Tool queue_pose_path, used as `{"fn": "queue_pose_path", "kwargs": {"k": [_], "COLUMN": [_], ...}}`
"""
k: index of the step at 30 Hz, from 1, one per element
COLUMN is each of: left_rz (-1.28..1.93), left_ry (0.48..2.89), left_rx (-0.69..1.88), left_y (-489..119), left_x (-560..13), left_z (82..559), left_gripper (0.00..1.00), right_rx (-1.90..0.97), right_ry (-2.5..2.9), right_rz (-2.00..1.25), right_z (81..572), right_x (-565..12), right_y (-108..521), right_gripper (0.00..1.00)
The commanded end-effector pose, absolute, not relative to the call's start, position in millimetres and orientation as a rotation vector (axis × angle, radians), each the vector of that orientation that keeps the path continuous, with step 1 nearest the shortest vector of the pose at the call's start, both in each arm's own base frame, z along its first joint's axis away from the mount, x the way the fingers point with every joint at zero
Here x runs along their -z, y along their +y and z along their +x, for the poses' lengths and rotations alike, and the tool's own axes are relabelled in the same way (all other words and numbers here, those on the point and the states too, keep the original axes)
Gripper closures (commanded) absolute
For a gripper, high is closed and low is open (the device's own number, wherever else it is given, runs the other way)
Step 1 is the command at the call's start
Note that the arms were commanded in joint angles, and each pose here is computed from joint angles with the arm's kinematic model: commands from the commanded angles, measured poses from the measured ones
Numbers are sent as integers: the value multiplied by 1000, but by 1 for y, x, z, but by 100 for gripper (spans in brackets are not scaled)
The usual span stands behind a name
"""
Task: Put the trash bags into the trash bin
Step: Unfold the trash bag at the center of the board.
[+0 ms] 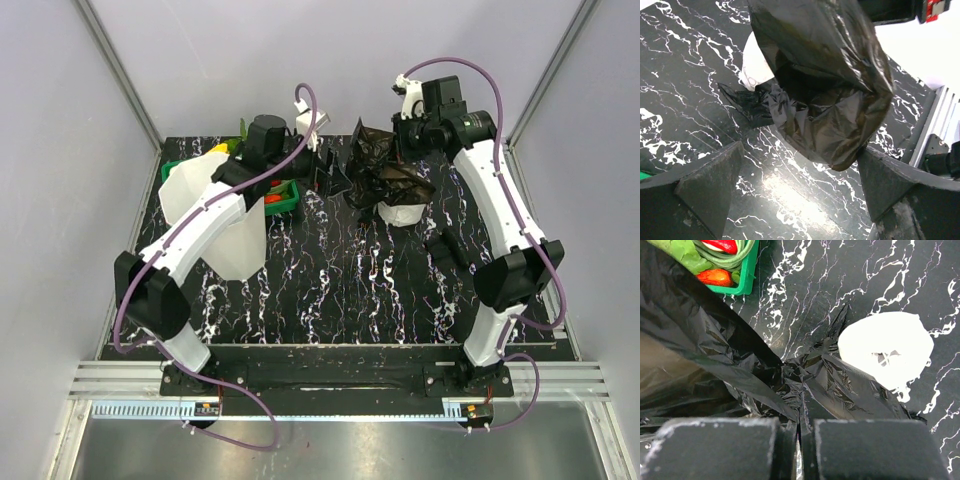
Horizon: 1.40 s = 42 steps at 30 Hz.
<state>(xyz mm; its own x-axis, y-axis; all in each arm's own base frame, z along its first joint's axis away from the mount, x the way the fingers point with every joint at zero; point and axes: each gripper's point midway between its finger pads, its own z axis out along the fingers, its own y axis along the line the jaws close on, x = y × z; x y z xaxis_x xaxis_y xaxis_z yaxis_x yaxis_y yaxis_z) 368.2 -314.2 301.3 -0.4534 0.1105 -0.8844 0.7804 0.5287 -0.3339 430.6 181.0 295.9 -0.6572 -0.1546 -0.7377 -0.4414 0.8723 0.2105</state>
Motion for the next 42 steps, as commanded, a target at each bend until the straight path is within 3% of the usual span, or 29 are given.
{"fn": "queue_pose_path", "kwargs": {"k": [1, 13, 42], "left_rz": [738, 747, 675], "left_ry": [1805, 1837, 1876], "left_rx": [862, 959, 939], "left_y": [-319, -347, -336], "left_x": [-313, -300, -314], "left_z": [378, 378, 359], "left_gripper": [1, 1, 1], "right_rx": [-517, -514, -399], "right_ry": [2222, 2239, 2280], "right_rz": [-380, -372, -306], "right_z": [435, 439, 476], "right_x": [-320, -313, -282], "right_y": [183, 183, 176], "right_gripper": [100, 100, 100]}}
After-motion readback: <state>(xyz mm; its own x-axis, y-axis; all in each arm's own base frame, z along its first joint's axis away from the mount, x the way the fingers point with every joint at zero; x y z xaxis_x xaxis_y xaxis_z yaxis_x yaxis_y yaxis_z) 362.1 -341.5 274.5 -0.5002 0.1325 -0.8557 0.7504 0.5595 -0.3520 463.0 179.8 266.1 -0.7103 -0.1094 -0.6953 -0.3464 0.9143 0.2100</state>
